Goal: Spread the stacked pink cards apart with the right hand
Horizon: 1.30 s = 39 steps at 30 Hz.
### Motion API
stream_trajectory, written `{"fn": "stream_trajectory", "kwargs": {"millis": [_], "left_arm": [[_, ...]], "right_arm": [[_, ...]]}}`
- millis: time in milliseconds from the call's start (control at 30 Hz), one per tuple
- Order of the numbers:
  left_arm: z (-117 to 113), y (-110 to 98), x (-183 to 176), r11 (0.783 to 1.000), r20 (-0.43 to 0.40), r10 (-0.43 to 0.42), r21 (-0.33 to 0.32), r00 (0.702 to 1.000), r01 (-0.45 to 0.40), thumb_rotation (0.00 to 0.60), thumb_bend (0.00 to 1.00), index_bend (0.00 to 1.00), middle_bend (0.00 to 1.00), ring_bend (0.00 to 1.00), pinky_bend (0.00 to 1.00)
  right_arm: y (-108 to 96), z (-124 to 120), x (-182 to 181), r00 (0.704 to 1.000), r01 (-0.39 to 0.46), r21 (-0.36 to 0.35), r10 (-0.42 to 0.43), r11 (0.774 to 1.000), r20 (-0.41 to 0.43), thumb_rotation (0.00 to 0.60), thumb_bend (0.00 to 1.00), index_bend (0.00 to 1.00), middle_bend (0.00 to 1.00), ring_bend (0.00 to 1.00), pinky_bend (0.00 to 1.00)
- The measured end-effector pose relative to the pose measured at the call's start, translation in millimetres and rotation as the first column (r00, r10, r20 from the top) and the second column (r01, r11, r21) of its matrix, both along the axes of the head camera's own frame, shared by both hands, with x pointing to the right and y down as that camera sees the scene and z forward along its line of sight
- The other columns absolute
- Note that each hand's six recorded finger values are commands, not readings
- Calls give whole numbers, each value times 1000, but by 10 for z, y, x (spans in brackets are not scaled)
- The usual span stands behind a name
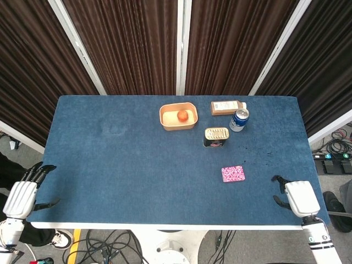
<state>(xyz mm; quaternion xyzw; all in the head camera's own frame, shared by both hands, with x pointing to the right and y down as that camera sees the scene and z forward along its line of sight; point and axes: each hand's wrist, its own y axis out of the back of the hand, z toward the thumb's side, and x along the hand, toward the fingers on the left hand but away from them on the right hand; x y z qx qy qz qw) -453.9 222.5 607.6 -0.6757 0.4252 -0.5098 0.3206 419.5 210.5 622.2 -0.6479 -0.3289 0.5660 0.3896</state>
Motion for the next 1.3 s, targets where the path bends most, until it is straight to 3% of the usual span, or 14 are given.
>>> {"fn": "stream_trajectory", "kwargs": {"millis": [67,200,300,733,1000,1300], "left_arm": [[8,9,-9,1000,1,-1,-3,1000,1,600,0,183,161,66,159],[33,30,-17,1000,3,-2,-11,1000,2,600,0,183,160,65,159],[43,27,-12,1000,2,0,-13,1000,1,600,0,182,160,66,159],[77,46,-20,1000,0,1,-29,1000,-1,600,0,183,160,65,159],[75,46,-36,1000,-7,-4,-29,1000,4,600,0,182,161,66,159],[86,43,-47,999,-15,-7,-34,1000,7,600,0,183,161,65,159]], "right_arm": [[-5,20,-19,1000,9,-5,-9,1000,-9,600,133,588,806,909,942],[-12,72,-34,1000,15,-34,-16,999,-26,600,95,373,829,906,942],[-42,121,-66,999,23,-66,-26,998,-46,600,82,288,831,906,941],[-394,375,-403,993,69,-140,-82,988,-91,600,80,251,843,907,941],[-507,561,-742,989,100,-158,-116,982,-96,600,82,250,459,881,941],[-590,689,-975,986,125,-153,-140,980,-88,600,99,254,312,879,942]]}}
